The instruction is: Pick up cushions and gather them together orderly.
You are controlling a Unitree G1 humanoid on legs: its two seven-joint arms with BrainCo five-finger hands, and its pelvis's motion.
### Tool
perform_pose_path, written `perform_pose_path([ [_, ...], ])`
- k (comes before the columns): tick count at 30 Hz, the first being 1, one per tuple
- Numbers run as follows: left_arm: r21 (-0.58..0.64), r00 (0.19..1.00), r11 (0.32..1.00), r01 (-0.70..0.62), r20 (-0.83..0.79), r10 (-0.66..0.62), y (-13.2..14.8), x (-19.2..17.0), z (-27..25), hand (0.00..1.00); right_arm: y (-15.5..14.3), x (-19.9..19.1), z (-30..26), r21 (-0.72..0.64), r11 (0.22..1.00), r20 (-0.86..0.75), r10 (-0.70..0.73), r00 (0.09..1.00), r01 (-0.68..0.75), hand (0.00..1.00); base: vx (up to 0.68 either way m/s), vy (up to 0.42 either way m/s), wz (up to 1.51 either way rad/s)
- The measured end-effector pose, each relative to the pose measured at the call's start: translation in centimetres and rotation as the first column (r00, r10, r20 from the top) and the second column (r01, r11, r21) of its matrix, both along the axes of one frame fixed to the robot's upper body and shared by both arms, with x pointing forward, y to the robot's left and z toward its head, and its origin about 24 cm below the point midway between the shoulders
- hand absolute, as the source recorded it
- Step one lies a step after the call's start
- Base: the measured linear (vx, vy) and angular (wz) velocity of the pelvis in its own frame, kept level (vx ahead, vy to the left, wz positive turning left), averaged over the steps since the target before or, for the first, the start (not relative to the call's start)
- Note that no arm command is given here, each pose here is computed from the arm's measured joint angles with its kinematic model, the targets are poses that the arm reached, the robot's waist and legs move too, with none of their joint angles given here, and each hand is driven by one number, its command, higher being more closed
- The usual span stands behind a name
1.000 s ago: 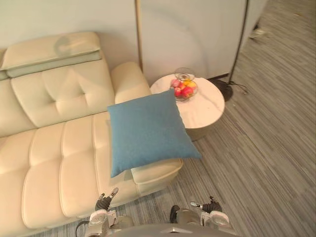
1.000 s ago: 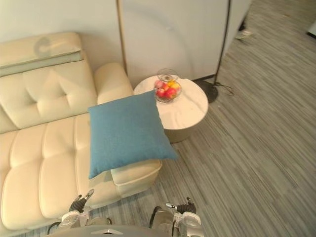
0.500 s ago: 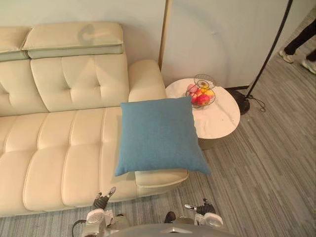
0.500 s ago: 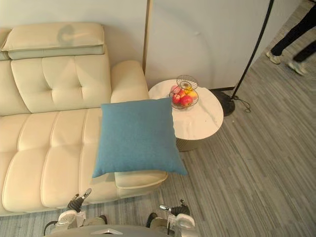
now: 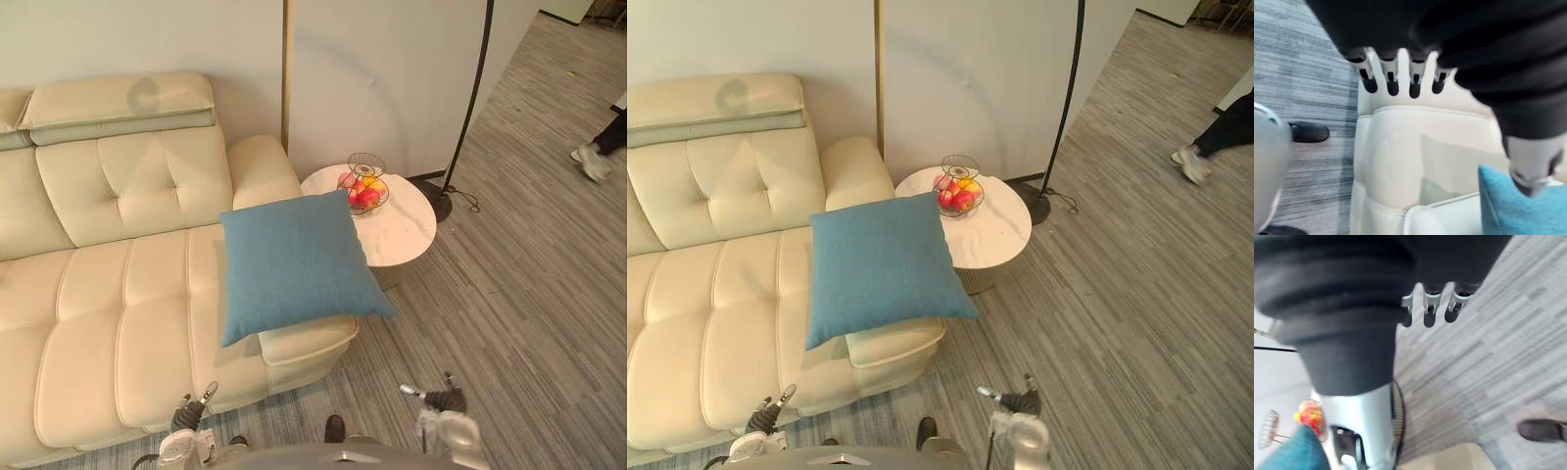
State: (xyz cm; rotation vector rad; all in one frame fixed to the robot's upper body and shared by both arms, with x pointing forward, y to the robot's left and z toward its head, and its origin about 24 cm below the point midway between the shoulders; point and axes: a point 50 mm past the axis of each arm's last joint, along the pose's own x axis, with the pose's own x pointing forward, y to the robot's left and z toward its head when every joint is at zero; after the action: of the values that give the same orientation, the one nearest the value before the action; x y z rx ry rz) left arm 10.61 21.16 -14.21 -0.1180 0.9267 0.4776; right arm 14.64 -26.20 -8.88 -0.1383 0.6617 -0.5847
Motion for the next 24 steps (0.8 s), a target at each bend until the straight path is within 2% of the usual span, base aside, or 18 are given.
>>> perform_pose_path([
  [6, 0.034, 0.987, 0.996, -0.081, 0.141, 0.076, 2.3, 2.0, 2.2, 0.00, -1.9, 3.0, 3.4, -0.111, 0.993, 0.124, 0.045, 0.991, -0.031, 0.00, 0.01, 0.003, -0.02],
  [10, 0.073, 0.968, 0.994, -0.078, 0.244, 0.058, 3.1, 4.2, 4.0, 0.00, -2.9, 6.3, 6.2, -0.212, 0.974, 0.195, 0.120, 0.973, -0.078, 0.00, 0.08, 0.010, -0.03],
  [15, 0.116, 0.922, 0.991, -0.063, 0.387, 0.013, 3.6, 8.8, 6.9, 0.00, -2.4, 10.3, 9.5, -0.282, 0.950, 0.287, 0.220, 0.932, -0.137, 0.00, 0.04, -0.005, 0.18],
  [20, 0.171, 0.824, 0.985, 0.002, 0.559, -0.098, 2.6, 15.5, 11.8, 0.00, -1.0, 16.1, 16.8, -0.417, 0.891, 0.444, 0.370, 0.816, -0.178, 0.00, -0.08, 0.002, 0.16],
  [24, 0.221, 0.756, 0.974, 0.046, 0.630, -0.179, 1.9, 19.4, 15.2, 0.00, -0.6, 19.1, 20.8, -0.426, 0.892, 0.526, 0.379, 0.762, -0.149, 0.00, -0.13, 0.004, 0.13],
])
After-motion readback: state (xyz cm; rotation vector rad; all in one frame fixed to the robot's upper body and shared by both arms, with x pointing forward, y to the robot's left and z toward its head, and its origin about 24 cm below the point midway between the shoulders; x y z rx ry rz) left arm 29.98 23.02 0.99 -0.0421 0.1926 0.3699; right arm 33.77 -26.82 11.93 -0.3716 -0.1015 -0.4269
